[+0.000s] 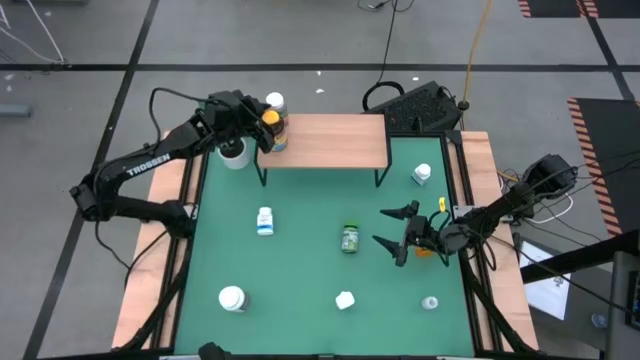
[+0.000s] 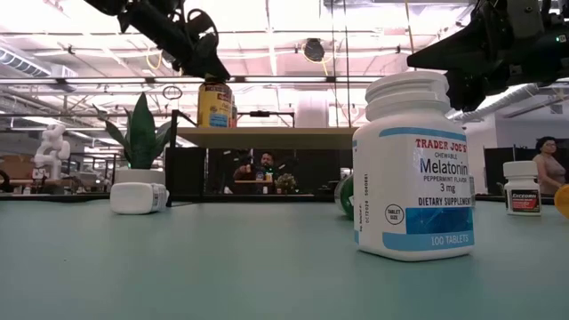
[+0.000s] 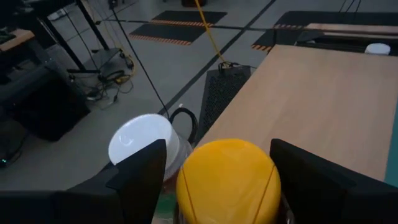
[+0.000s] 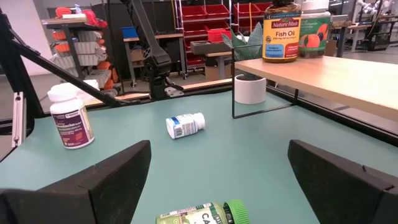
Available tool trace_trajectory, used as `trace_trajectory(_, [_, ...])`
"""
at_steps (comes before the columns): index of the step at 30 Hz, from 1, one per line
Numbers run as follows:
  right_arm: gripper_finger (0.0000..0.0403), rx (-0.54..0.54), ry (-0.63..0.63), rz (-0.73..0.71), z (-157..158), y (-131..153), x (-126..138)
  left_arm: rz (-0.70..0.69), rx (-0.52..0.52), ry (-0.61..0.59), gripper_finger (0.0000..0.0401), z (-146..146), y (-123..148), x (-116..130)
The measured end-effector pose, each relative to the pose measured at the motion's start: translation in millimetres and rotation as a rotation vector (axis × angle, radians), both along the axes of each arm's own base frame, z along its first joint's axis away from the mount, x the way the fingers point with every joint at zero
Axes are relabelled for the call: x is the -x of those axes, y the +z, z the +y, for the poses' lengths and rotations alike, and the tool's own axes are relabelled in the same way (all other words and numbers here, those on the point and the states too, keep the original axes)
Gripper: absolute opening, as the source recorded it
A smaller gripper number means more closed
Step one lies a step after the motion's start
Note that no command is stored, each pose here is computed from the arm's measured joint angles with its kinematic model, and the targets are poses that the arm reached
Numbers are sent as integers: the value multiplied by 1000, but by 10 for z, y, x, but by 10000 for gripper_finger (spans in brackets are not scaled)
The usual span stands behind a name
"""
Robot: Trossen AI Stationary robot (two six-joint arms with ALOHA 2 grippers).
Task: Pick and place medicine bottles onto shelf by color
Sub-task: Put the yellow pill bottle on the shelf, then put the violet pill bottle on the shelf
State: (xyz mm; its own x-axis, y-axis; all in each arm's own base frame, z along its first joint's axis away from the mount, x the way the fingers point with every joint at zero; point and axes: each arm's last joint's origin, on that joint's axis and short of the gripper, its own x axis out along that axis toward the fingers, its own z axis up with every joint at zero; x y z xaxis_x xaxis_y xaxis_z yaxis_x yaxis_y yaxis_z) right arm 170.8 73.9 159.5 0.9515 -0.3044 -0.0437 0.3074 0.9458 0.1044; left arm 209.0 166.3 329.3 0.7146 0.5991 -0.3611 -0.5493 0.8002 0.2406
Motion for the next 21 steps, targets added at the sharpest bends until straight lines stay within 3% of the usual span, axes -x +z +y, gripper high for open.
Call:
trace_trajectory(12, [375, -21, -1, -6, -1, -1, 0, -83, -36, -54, 292, -284, 207, 47])
trace_trajectory(17, [375, -38, 24, -10, 6, 0, -3, -144, -37, -112, 292, -574, 364, 152])
trace_trajectory(21, [375, -53, 87, -24, 26, 15, -8, -150, 41, -194, 292, -878, 409, 270])
